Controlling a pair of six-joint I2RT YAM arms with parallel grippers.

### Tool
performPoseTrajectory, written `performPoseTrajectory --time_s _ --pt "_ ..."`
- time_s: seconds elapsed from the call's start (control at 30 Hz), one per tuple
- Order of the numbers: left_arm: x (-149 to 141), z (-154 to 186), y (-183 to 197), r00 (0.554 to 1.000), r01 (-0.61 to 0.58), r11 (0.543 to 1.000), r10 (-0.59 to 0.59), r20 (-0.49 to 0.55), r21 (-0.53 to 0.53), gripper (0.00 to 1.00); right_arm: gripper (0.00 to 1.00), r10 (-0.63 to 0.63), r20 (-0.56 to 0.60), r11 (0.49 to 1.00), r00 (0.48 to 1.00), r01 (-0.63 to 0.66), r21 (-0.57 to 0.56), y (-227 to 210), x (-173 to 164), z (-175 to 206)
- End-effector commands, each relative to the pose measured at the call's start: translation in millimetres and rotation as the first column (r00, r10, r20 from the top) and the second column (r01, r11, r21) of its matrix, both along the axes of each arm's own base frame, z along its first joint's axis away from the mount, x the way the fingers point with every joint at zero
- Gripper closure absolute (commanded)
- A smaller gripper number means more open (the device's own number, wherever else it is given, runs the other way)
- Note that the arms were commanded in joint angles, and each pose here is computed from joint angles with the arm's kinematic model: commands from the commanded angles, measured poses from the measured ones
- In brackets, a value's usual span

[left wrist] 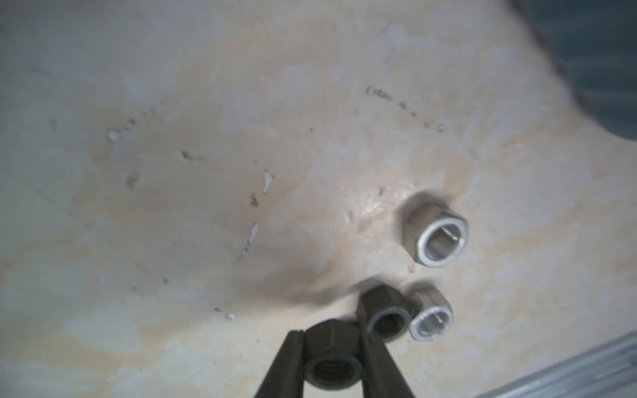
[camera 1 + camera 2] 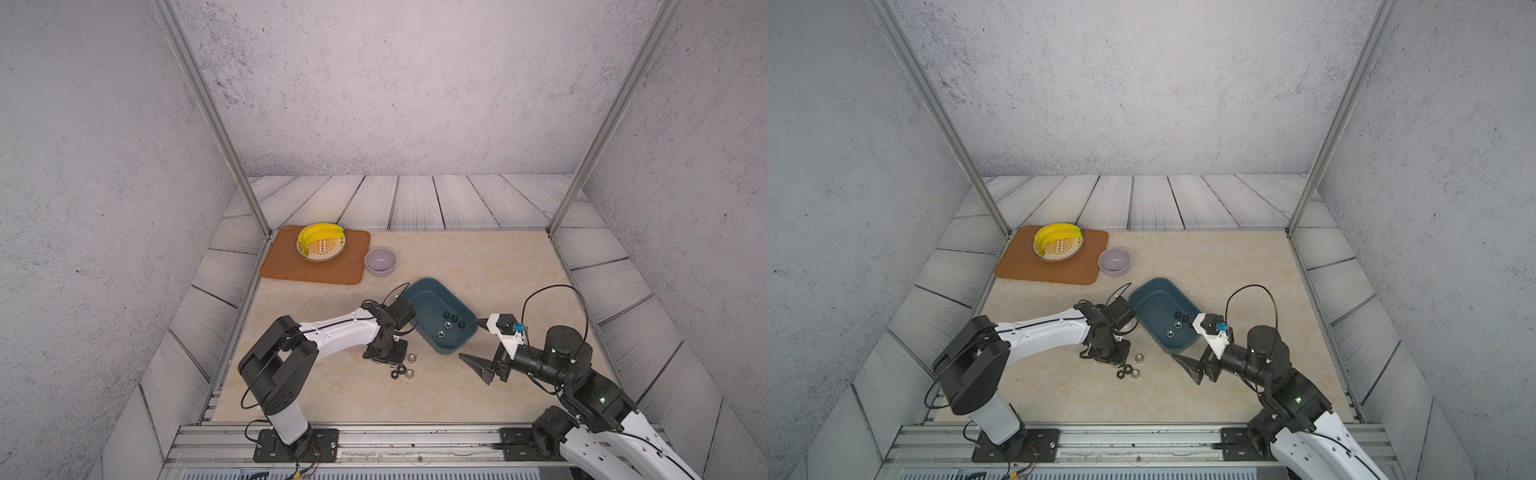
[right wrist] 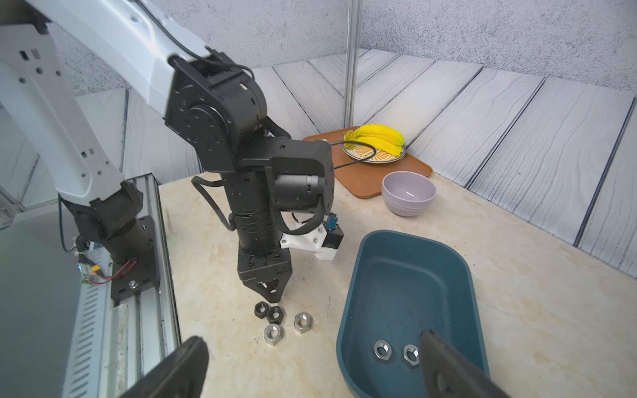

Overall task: Put the nuts on the desktop into the storage box
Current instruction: Pick up the nut from the center of the board.

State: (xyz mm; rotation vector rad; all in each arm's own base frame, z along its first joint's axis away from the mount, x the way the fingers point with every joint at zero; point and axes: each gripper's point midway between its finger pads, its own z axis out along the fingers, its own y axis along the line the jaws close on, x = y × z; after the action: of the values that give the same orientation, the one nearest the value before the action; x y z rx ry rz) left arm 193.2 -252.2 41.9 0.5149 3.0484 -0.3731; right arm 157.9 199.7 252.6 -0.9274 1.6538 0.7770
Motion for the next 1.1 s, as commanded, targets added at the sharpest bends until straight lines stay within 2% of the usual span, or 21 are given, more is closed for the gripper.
performPoseTrajectory --time_s 0.0,0.17,0.3,0.47,0.67,0.77,0.87,0.93,1.07 --pt "0 26 -8 1.000 -0.014 0.991 0.014 0.002 -0.132 0.77 0.01 0.019 -0.042 0.994 0.999 -0.015 0.106 4 -5 23" --pt "-1 68 -12 0.999 -0.006 0.959 0.019 0.043 -0.284 0.80 0.01 -0.010 -0.075 0.966 0.997 0.029 0.259 6 2 40" --pt "-4 104 -18 0.997 0.004 0.899 0.030 0.071 -0.438 0.81 0.01 0.005 -0.097 0.952 0.995 0.025 0.306 8 1 47" --pt "-10 145 -27 0.997 0.005 0.769 0.049 0.067 -0.639 0.82 0.01 0.040 -0.132 0.917 0.990 0.016 0.400 9 -4 70" --pt "-19 182 -36 1.000 -0.017 0.594 0.030 0.001 -0.805 0.82 0.01 0.119 -0.100 0.919 0.988 -0.071 0.388 18 -11 66" --pt "-23 193 -37 1.000 -0.006 0.550 0.014 0.002 -0.835 0.82 0.01 0.191 -0.016 0.921 0.981 -0.174 0.347 25 -21 62" --pt "-25 202 -39 1.000 0.000 0.509 0.007 0.004 -0.861 0.82 0.01 0.211 0.061 0.912 0.976 -0.219 0.346 28 -22 60" --pt "-26 210 -42 1.000 0.004 0.464 -0.007 0.001 -0.886 0.82 0.01 0.218 0.142 0.903 0.966 -0.255 0.346 31 -23 61" --pt "-28 218 -44 1.000 0.015 0.438 -0.014 0.010 -0.899 0.84 0.01 0.241 0.219 0.905 0.945 -0.300 0.301 40 -21 59"
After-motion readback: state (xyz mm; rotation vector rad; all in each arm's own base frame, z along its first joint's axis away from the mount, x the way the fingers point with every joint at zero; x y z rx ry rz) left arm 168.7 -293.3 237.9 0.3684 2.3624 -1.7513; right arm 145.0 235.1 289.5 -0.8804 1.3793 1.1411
